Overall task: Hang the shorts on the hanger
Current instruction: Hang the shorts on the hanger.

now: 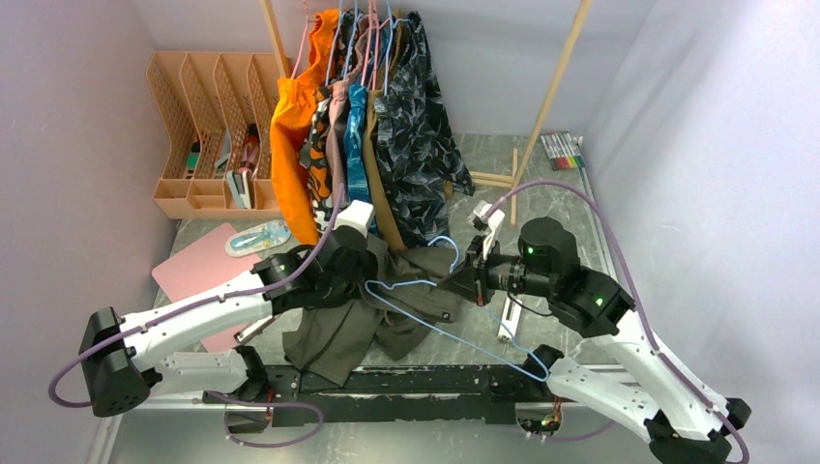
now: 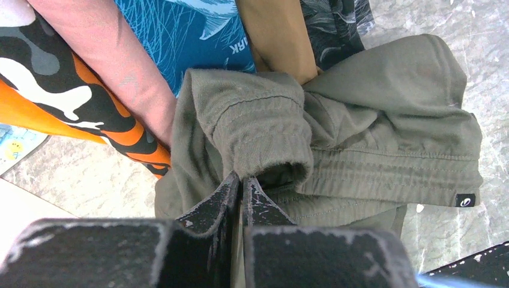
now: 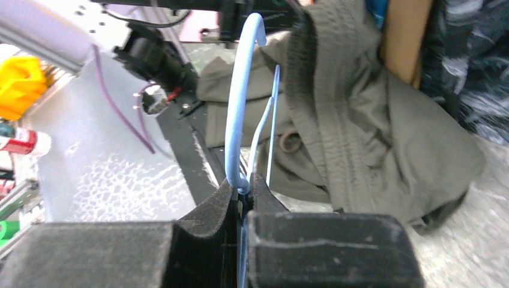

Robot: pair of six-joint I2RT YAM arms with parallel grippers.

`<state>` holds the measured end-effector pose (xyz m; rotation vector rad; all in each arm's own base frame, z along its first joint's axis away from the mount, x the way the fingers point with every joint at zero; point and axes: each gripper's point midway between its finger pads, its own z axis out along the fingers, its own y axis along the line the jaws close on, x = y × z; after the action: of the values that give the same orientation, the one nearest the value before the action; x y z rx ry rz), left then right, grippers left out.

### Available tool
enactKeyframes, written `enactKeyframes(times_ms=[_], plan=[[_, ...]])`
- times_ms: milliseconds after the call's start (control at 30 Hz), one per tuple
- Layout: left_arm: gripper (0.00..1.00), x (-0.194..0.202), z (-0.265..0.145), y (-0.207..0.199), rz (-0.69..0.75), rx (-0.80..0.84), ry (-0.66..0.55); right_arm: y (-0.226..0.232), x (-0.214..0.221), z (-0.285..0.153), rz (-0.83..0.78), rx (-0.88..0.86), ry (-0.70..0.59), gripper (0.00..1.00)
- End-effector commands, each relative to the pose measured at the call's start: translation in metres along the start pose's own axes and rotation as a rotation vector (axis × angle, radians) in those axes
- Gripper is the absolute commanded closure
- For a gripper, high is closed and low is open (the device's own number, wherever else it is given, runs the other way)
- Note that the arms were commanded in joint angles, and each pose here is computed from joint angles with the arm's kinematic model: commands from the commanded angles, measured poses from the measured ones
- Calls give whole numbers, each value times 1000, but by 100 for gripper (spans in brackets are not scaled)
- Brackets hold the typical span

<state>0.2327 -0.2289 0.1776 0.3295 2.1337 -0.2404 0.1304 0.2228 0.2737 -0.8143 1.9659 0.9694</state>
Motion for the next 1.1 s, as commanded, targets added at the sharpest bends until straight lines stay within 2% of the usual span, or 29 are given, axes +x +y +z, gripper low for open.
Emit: enactKeyframes(times_ms=[0,200,433,600,733,867,967,1067], plan=[[93,-20,-3,-9,-23,36,-34,25,-9,-1,-30,-143,-20,100],[93,-23,-6,-9,-29,40,-40,-16,-10,13,5,71,-61,100],[93,-25,-9,-14,-37,70,-35,-19,-16,32,32,85,-131,100],[93,-18,-7,-19,-36,94,-12,0,-1,54,-13,78,-84,100],[93,-7,-6,-21,-32,115,18,-11,22,67,-45,249,0,100],[93,6,-10,-20,-18,134,57,-40,23,57,-6,457,-11,100],[92,16,-14,-14,-6,129,80,-50,18,42,24,525,-53,100],[85,20,-18,-8,-1,125,78,-53,17,33,46,544,-75,100]])
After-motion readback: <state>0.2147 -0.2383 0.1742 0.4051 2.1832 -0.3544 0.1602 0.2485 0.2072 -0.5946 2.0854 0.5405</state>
